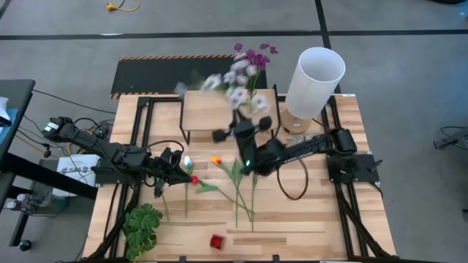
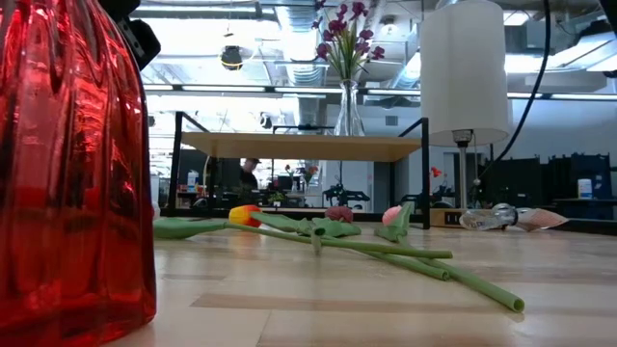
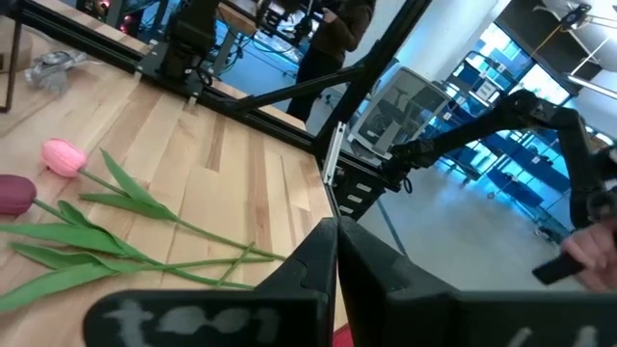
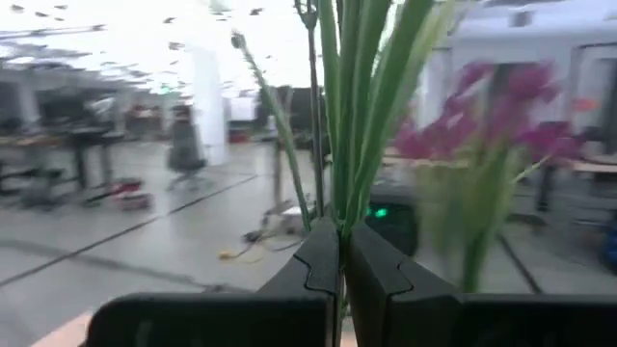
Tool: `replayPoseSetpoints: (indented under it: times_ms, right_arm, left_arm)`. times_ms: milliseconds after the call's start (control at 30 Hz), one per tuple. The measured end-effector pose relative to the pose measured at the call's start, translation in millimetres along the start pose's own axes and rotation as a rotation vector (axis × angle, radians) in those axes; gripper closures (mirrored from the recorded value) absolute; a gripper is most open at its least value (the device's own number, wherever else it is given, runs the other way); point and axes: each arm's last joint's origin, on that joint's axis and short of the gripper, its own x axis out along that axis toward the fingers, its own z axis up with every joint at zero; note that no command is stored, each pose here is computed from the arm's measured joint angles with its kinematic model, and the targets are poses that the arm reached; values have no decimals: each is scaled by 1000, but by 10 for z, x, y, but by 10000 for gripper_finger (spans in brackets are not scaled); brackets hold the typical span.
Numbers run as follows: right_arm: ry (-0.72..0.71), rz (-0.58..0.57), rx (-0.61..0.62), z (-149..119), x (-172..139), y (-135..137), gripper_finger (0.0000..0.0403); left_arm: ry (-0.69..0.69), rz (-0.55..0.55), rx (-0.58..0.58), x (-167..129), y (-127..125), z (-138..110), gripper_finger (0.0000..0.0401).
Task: Pick and place flowers into a vace then onto a shelf
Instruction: Put the white flowers into the transparent vase on the shelf
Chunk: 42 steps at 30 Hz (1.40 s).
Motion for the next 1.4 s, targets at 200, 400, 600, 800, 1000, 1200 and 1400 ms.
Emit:
replayPoseSetpoints:
  times_ms: [200, 400, 600, 800, 1000, 1200, 1400]
  right_arm:
    - [-17, -91, -85, 208, 342, -259, 403]
    - [-23, -160, -63, 251, 537, -407, 403]
    - [-21, -205, -72, 220, 704, -469, 403]
    - [-21, -224, -75, 204, 779, -497, 403]
    - [-14, -232, -46, 152, 822, -477, 403]
    - [16, -238, -55, 58, 847, -460, 403]
    - [41, -254, -21, -111, 846, -473, 403]
  left_arm:
    - [-2, 9, 0, 0, 4, -1, 401]
    - [4, 24, 2, 0, 12, -11, 401]
    - [3, 27, 2, 0, 14, -11, 401]
    - [2, 27, 2, 0, 14, -11, 401]
    - [2, 26, 8, 0, 14, -11, 401]
    - [2, 26, 9, 0, 13, -11, 401]
    - [6, 22, 8, 0, 13, -13, 401]
